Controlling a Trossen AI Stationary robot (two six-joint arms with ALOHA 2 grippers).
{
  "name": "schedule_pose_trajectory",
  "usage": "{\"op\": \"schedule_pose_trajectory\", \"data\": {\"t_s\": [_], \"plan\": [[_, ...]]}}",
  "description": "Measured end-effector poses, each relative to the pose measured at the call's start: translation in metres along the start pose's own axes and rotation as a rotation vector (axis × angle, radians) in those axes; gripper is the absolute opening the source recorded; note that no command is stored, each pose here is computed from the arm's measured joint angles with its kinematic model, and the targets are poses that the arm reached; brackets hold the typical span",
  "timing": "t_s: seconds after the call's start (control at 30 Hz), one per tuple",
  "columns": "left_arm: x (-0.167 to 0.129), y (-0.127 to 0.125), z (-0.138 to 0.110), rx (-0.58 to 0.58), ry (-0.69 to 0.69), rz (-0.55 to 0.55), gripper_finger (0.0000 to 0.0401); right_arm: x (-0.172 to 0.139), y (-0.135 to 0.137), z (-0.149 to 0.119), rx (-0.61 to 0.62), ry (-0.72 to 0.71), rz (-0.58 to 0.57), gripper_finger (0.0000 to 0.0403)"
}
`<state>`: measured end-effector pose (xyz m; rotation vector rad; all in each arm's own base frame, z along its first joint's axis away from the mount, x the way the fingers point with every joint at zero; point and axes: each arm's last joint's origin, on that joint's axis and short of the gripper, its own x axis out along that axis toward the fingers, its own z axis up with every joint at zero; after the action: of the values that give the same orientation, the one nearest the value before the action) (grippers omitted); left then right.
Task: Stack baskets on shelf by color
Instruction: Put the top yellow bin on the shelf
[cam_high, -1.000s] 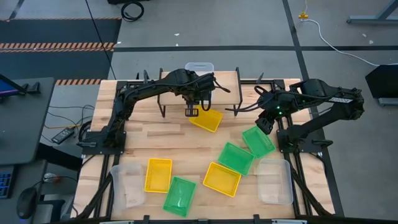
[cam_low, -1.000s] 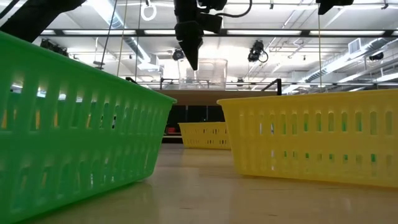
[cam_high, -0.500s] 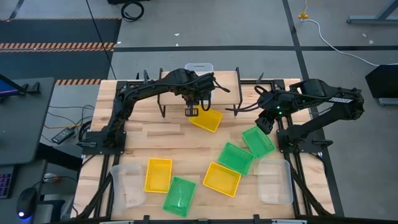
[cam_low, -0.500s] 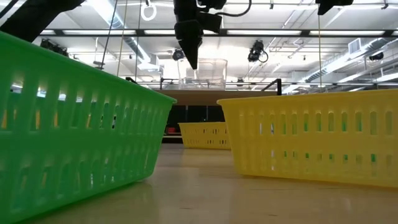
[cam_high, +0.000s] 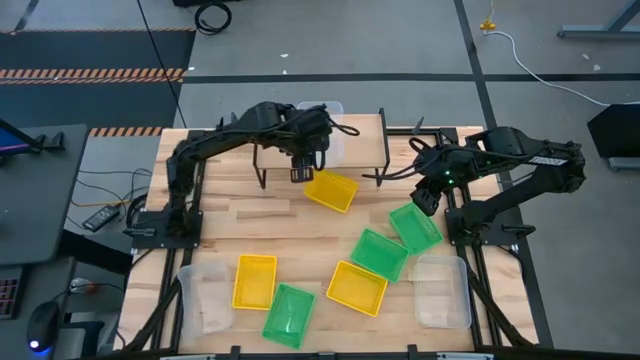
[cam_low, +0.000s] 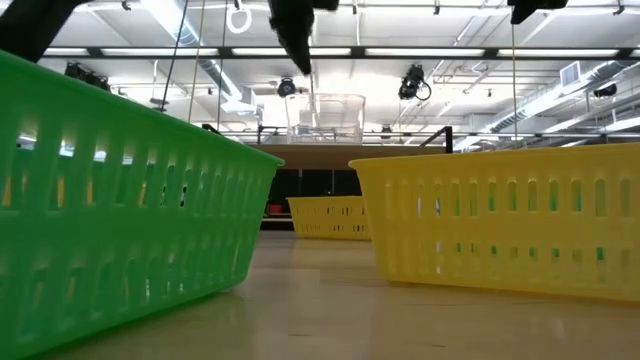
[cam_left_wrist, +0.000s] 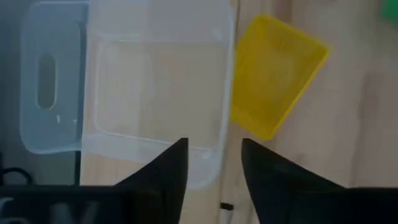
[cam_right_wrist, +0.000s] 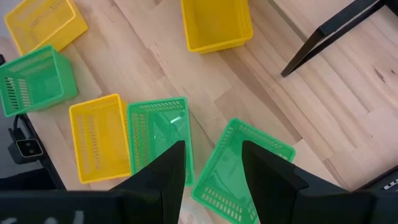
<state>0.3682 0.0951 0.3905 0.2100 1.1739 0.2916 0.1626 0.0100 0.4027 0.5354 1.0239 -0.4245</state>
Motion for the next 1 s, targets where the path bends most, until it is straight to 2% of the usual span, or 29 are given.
{"op": "schedule_pose_trajectory", "data": {"t_s": [0.1, 0.2, 0.3, 0.43, 0.57, 0.67, 0.8, 0.87, 1.0], "plan": [[-0.028, -0.007, -0.003, -0.07, -0.089, -0.024, 0.019, 0.0, 0.0, 0.0, -0.003, 0.0, 0.0, 0.0164], [-0.05, -0.021, -0.001, -0.158, -0.192, -0.108, 0.0203, 0.0, 0.0, 0.0, -0.008, 0.0, 0.0, 0.0164], [-0.056, -0.042, 0.008, -0.235, -0.26, -0.152, 0.0204, 0.0, 0.0, 0.0, -0.008, 0.001, 0.001, 0.0164], [-0.056, -0.069, 0.019, -0.362, -0.287, -0.178, 0.0193, 0.0, 0.0, 0.0, -0.008, 0.015, 0.015, 0.0164], [-0.056, -0.097, 0.023, -0.366, -0.281, -0.181, 0.018, 0.0, 0.001, -0.001, -0.017, 0.031, 0.032, 0.0164], [-0.049, -0.114, 0.028, -0.46, -0.278, -0.13, 0.0173, 0.0, 0.001, -0.002, -0.039, 0.04, 0.042, 0.0164], [-0.014, -0.137, 0.04, -0.609, -0.215, -0.121, 0.0174, 0.0, 0.001, -0.003, -0.048, 0.062, 0.046, 0.0164], [0.003, -0.15, 0.046, -0.619, -0.216, -0.075, 0.0177, 0.0, 0.001, -0.005, -0.053, 0.079, 0.046, 0.0164], [0.04, -0.181, 0.053, -0.577, -0.237, 0.136, 0.018, -0.004, -0.004, -0.013, -0.08, 0.134, 0.019, 0.0164]]}}
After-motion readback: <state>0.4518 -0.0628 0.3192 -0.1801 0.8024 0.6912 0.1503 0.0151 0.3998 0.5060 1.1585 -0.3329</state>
